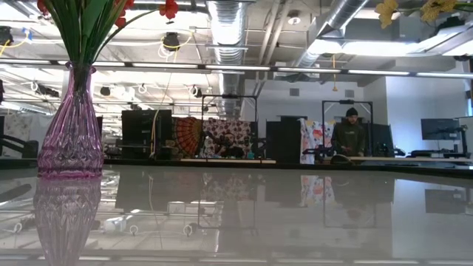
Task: Sort flowers into vase by color
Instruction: Put the white flower into the transparent vase
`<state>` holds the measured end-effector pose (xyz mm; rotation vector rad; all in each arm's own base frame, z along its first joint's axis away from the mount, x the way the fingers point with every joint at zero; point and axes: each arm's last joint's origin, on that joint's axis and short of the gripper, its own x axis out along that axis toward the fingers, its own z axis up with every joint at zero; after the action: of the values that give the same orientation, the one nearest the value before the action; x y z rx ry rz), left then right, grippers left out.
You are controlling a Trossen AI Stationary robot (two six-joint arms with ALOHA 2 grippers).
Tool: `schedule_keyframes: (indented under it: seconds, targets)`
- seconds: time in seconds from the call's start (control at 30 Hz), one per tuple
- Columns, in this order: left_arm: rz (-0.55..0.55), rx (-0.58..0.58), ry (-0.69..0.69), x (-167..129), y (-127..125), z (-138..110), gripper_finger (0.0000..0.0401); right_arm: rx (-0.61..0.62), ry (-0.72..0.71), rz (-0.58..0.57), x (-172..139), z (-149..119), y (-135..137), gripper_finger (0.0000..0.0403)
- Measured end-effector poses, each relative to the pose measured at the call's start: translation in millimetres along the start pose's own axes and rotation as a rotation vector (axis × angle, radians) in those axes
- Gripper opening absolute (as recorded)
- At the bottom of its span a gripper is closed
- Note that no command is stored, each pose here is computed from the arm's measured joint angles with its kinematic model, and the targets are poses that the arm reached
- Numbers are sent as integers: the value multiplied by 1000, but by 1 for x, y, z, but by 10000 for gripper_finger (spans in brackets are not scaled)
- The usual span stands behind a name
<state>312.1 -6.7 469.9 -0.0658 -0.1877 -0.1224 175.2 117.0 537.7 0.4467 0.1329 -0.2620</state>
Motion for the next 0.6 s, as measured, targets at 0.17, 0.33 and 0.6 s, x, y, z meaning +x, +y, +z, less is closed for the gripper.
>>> schedule_keyframes:
  seconds: [0.17, 0.33, 0.6]
  targets:
    - [-47, -31, 11, 13, 10, -3, 132, -63, -32, 210, 29, 38, -17, 17]
    - [-102, -34, 14, 16, 16, 0, 132, -148, -208, 352, 59, 65, -24, 17]
    - [-116, -17, -9, 9, 15, 9, 132, -239, -306, 379, 122, 66, -24, 17]
